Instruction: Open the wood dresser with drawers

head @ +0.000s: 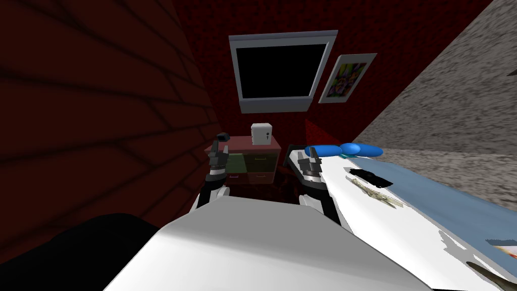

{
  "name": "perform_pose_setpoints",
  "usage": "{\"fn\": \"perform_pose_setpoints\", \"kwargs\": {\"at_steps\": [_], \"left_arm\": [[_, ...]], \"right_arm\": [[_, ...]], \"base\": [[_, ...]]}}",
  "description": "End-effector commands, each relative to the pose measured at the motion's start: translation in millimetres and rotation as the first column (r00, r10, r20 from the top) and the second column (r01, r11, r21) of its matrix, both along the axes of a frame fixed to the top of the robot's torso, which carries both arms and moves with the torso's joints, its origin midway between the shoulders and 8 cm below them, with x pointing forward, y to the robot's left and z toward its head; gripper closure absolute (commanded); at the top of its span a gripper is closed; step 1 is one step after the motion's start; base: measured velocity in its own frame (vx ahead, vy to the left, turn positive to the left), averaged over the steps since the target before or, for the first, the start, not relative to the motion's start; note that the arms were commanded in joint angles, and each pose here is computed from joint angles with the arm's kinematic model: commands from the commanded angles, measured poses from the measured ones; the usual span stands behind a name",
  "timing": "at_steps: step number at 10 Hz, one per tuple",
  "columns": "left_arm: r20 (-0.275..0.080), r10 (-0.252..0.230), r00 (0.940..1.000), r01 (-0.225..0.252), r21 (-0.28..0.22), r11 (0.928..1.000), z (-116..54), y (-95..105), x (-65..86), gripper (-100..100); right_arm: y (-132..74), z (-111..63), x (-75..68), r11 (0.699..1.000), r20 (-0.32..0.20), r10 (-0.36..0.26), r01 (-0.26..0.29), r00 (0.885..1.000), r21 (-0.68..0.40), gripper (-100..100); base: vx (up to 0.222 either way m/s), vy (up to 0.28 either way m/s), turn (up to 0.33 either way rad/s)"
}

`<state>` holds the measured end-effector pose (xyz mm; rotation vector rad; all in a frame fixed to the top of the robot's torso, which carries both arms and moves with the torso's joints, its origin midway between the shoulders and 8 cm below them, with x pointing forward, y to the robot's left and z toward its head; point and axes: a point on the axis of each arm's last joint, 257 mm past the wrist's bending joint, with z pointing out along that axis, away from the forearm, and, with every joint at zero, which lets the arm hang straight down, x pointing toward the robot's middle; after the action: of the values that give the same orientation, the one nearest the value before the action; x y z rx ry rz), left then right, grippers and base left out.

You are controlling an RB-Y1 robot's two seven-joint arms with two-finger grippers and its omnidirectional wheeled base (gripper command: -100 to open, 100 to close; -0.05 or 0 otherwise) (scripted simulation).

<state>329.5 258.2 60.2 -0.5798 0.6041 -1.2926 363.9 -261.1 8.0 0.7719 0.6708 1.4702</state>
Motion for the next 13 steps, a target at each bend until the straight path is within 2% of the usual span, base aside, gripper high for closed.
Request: {"fn": "perform_pose_setpoints", "kwargs": {"at_steps": [1,9,10,11,13], "left_arm": [[0.000,0.000,1.0000,0.000,0.000,1.0000,0.0,0.0,0.0,0],[0.000,0.000,1.0000,0.000,0.000,1.0000,0.1,0.0,-0.1,0],[-0.021,-0.018,0.9996,0.018,0.033,0.9993,-6.8,-4.8,4.7,-100],[-0.033,-0.024,0.9991,0.026,0.047,0.9986,-11.3,-6.5,7.7,-100],[-0.080,-0.037,0.9961,0.043,0.077,0.9961,-29.2,-9.1,19.1,-100]], "right_arm": [[0,0.0,0.0,1.000,0.000,0.000,0.000,1.000,0.000,0],[0,0.2,-0.1,1.000,0.000,0.000,0.000,1.000,0.000,0],[0,0.2,-0.1,1.000,0.000,0.000,0.000,1.000,0.000,0],[0,-0.1,0.0,1.000,0.000,0.000,0.000,1.000,0.000,0],[0,-0.2,0.0,1.000,0.000,0.000,0.000,1.000,0.000,0]], "base": [[0.000,0.000,0.000],[0.000,0.000,0.000],[0.018,-0.014,-0.003],[0.025,-0.023,-0.003],[0.048,-0.034,-0.005]]}}
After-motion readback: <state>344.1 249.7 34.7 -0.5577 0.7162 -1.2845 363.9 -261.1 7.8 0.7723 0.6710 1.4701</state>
